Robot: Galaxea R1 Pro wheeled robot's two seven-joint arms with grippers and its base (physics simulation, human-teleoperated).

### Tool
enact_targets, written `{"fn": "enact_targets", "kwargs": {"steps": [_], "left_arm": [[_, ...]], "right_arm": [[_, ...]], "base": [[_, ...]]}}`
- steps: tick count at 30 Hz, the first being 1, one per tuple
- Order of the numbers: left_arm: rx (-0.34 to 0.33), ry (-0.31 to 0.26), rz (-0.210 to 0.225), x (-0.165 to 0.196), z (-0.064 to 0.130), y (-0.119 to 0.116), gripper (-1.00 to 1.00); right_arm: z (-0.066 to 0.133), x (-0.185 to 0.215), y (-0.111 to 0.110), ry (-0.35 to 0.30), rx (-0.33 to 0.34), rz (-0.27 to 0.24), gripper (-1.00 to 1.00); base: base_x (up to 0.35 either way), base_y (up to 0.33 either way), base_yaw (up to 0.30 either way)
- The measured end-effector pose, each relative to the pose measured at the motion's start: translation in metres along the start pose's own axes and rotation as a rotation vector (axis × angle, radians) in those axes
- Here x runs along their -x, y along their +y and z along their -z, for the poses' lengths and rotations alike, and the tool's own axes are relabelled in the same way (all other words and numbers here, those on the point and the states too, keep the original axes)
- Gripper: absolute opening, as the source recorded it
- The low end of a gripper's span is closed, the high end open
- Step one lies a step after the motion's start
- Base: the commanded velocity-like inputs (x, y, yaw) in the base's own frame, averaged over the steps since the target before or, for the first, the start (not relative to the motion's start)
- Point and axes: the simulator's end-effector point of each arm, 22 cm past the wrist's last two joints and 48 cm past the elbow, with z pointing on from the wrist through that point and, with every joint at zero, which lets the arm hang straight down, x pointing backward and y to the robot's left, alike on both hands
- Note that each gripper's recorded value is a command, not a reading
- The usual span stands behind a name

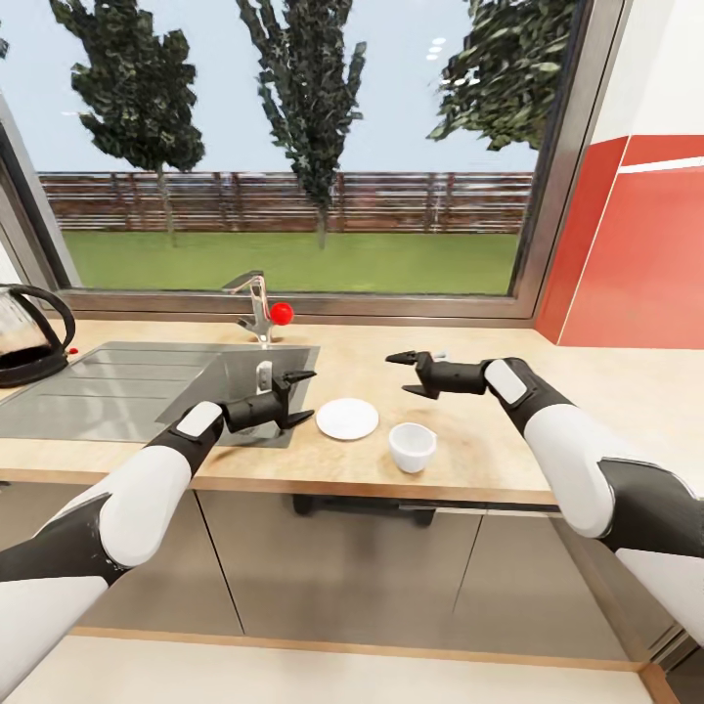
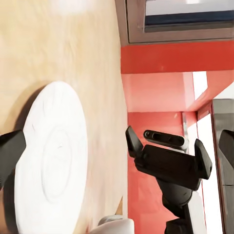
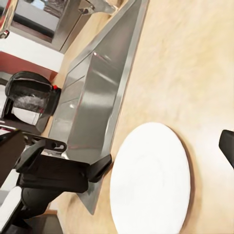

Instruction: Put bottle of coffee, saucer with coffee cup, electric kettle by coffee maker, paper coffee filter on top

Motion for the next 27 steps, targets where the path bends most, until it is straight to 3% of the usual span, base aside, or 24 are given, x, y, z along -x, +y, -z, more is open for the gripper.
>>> {"fn": "enact_targets", "kwargs": {"steps": [11,27], "left_arm": [[-0.001,0.000,0.002,0.000,0.000,0.000,1.00],[-0.001,0.001,0.001,0.000,0.000,0.000,1.00]], "right_arm": [[-0.007,-0.014,-0.008,0.028,-0.007,-0.034,1.00],[-0.011,-0.020,-0.006,0.042,0.000,-0.043,1.00]], "base": [[0.000,0.000,0.000],[0.000,0.000,0.000]]}}
